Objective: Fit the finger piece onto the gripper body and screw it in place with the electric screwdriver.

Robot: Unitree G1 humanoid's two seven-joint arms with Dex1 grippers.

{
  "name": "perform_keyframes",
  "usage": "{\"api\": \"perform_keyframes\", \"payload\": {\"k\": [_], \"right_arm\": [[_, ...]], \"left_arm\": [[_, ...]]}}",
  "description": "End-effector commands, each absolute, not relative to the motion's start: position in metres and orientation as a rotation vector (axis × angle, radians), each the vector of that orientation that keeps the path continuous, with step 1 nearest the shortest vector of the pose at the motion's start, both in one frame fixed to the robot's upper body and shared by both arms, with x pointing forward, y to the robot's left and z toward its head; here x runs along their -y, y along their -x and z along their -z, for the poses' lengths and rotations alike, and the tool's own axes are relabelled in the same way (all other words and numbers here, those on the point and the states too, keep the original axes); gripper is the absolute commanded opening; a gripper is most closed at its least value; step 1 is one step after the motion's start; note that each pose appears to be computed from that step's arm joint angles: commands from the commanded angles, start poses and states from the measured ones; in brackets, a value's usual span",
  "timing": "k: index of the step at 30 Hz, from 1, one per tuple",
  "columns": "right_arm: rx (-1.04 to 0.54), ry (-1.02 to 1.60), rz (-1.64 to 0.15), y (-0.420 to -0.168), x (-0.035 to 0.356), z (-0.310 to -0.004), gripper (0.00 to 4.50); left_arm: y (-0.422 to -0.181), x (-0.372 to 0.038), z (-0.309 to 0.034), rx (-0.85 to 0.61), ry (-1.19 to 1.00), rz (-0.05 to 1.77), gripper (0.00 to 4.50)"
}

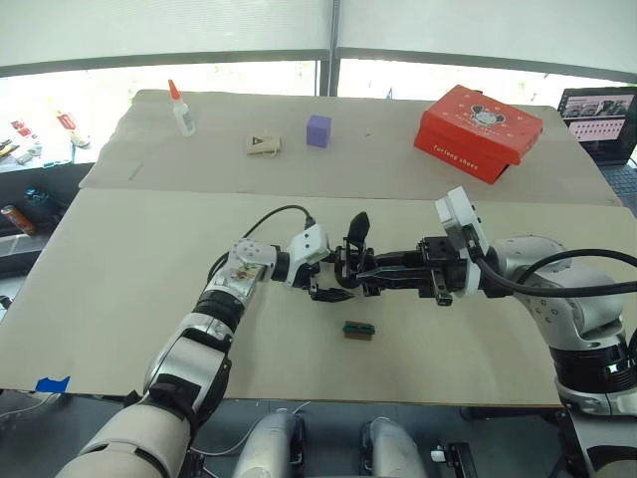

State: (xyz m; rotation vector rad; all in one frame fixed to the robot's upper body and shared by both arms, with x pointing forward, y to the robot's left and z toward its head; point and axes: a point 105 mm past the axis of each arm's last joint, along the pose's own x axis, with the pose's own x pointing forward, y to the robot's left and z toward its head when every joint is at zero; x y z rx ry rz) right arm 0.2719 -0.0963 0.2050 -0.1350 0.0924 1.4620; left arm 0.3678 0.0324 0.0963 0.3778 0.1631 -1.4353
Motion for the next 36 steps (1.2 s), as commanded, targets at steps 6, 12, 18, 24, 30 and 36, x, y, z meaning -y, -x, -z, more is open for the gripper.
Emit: {"api": "perform_keyframes", "payload": {"k": [6,12,18,24,30,36], "right_arm": [[-0.039,0.208,-1.456,-0.27,0.099,-0.211,0.33],[0.042,0.274,-1.442,-0.282,0.094,-0.201,0.33],[0.119,0.273,-1.473,-0.299,0.084,-0.198,0.33],[0.085,0.241,-1.531,-0.312,0.079,-0.192,0.33],[0.035,0.248,-1.552,-0.32,0.083,-0.181,0.33],[0.025,0.247,-1.558,-0.324,0.081,-0.176,0.33]], "left_arm": [[-0.371,-0.024,-0.108,-0.132,-0.342,1.452,4.26],[-0.366,-0.024,-0.105,-0.137,-0.35,1.486,2.29],[-0.365,-0.026,-0.102,-0.148,-0.375,1.493,2.29],[-0.364,-0.027,-0.099,-0.149,-0.425,1.506,2.29],[-0.365,-0.029,-0.098,-0.15,-0.422,1.495,2.29],[-0.365,-0.031,-0.098,-0.15,-0.414,1.493,2.29]]}}
